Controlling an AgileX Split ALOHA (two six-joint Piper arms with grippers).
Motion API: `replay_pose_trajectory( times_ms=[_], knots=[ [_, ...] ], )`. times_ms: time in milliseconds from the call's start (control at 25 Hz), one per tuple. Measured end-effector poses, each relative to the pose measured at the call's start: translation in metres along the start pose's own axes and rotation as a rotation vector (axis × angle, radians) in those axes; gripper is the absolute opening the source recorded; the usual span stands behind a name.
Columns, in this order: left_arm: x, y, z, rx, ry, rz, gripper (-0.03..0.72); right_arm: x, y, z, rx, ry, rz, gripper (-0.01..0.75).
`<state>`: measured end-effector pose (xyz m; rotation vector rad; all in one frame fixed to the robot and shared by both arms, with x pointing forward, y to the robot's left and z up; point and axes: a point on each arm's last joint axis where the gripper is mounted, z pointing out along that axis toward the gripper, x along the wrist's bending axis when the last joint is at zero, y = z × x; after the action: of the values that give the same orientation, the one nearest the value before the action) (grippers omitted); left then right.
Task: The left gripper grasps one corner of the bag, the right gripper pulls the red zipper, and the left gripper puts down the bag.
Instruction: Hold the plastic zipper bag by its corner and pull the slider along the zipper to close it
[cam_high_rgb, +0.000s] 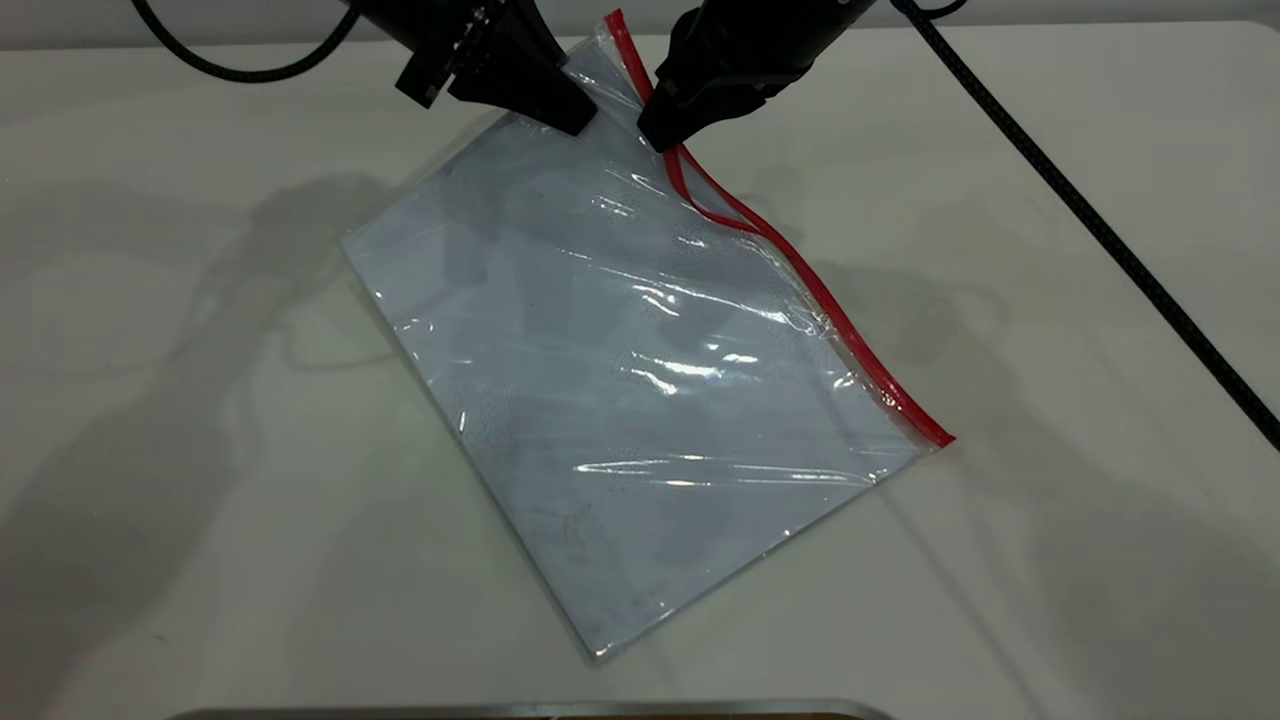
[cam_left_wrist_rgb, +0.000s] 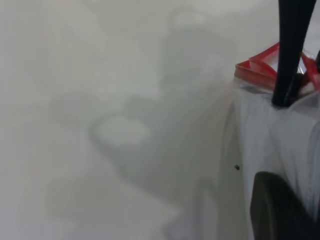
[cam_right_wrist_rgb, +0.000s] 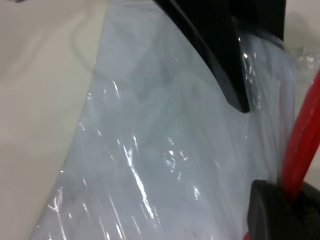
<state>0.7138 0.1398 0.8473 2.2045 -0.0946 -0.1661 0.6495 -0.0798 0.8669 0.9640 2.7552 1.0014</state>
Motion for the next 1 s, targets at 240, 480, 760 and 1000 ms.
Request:
replay_pose_trajectory(
  times_ms=[240, 480, 760, 1000],
  knots=[
    [0.0, 0.0, 0.0, 0.001, 0.001, -0.01, 0.051, -0.001, -0.007, 0.004, 0.027, -0.012, -0.017, 0.08],
    [0.001, -0.002, -0.002, 0.014, 0.008, -0.011, 0.051, -0.004, -0.019, 0.016, 0.067, -0.005, -0.013, 0.09],
    [0.004, 0.001, -0.006, -0.005, 0.031, -0.018, 0.051, -0.015, -0.042, 0.024, 0.129, 0.015, 0.034, 0.102],
    [0.004, 0.0, -0.006, 0.001, 0.035, -0.053, 0.051, -0.015, -0.036, 0.017, 0.113, 0.012, 0.029, 0.211]
  ],
)
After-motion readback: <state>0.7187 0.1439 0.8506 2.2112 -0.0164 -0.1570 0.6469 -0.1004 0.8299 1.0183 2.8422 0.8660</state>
